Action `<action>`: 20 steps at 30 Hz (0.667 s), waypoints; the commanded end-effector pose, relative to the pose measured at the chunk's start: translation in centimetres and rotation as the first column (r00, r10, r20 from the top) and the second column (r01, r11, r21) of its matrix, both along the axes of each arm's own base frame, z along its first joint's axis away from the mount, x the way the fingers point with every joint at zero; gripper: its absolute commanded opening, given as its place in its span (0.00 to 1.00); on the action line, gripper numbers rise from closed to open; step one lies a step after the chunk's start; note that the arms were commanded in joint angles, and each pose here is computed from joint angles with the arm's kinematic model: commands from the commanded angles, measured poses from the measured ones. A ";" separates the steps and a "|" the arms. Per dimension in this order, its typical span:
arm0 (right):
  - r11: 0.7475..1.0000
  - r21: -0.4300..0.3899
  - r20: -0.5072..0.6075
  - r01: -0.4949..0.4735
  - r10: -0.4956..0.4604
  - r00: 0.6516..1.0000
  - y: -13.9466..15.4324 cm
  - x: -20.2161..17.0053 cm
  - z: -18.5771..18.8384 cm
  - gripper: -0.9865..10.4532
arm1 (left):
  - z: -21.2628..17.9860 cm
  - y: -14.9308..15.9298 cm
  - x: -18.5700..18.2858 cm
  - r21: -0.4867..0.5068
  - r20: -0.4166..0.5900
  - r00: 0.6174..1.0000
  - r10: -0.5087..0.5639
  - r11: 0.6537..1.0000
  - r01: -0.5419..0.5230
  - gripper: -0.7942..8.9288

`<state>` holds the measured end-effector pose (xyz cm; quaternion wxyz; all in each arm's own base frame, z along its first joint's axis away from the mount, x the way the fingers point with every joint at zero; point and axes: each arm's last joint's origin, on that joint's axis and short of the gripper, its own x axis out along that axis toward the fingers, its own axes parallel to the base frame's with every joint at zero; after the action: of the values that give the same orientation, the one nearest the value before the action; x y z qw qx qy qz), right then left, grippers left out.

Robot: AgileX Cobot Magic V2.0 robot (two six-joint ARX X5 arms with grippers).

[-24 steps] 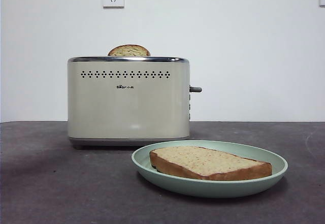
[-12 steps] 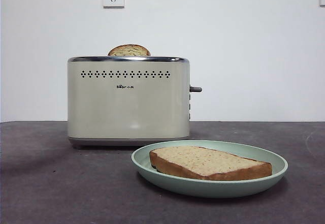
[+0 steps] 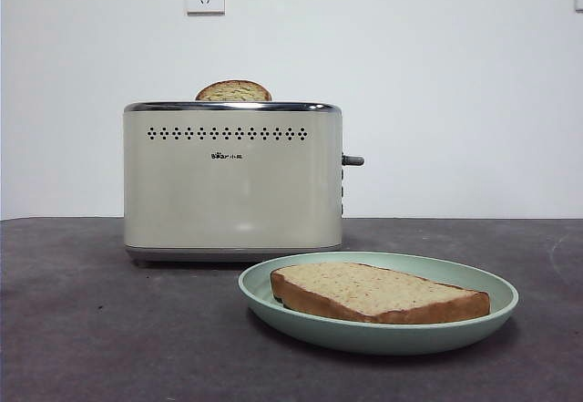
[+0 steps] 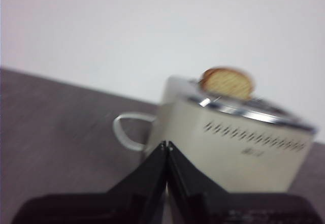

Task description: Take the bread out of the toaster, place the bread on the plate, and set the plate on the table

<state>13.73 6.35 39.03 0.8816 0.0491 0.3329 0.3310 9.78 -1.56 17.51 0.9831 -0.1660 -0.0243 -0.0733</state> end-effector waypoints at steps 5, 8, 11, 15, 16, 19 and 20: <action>1.000 0.003 0.000 0.005 -0.005 1.000 0.0 0.0 0.0 0.09 | -2.6 0.5 -0.2 0.061 -0.223 0.973 0.063 0.997 -0.050 0.08; 1.000 0.003 0.000 0.005 -0.005 1.000 0.0 0.0 0.0 0.09 | -2.9 0.4 -0.3 0.095 -0.248 0.968 0.041 0.995 -0.018 0.08; 1.000 0.003 0.000 0.005 -0.005 1.000 0.0 0.0 0.0 0.09 | -2.9 0.4 -0.3 0.113 -0.243 0.969 0.042 0.994 -0.015 0.08; 1.000 0.003 0.000 0.005 -0.005 1.000 0.0 0.0 0.0 0.09 | -2.8 0.5 -0.2 0.112 -0.238 0.970 0.048 0.993 -0.021 0.08; 1.000 0.003 0.000 0.005 -0.005 1.000 0.0 0.0 0.0 0.09 | -2.8 0.5 -0.2 0.112 -0.238 0.970 0.047 0.993 -0.020 0.08; 1.000 0.003 0.000 0.005 -0.005 1.000 0.0 0.0 0.0 0.09 | -2.8 0.5 -0.2 0.113 -0.239 0.970 0.047 0.993 -0.021 0.08; 1.000 0.003 -0.001 0.005 -0.005 1.000 0.0 0.0 0.0 0.09 | -2.8 0.5 -0.2 0.113 -0.239 0.970 0.047 0.993 -0.021 0.08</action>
<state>13.71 6.34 39.04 0.8817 0.0491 0.3325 0.3310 9.48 -1.13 15.06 0.9866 -0.1271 0.0945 -0.0387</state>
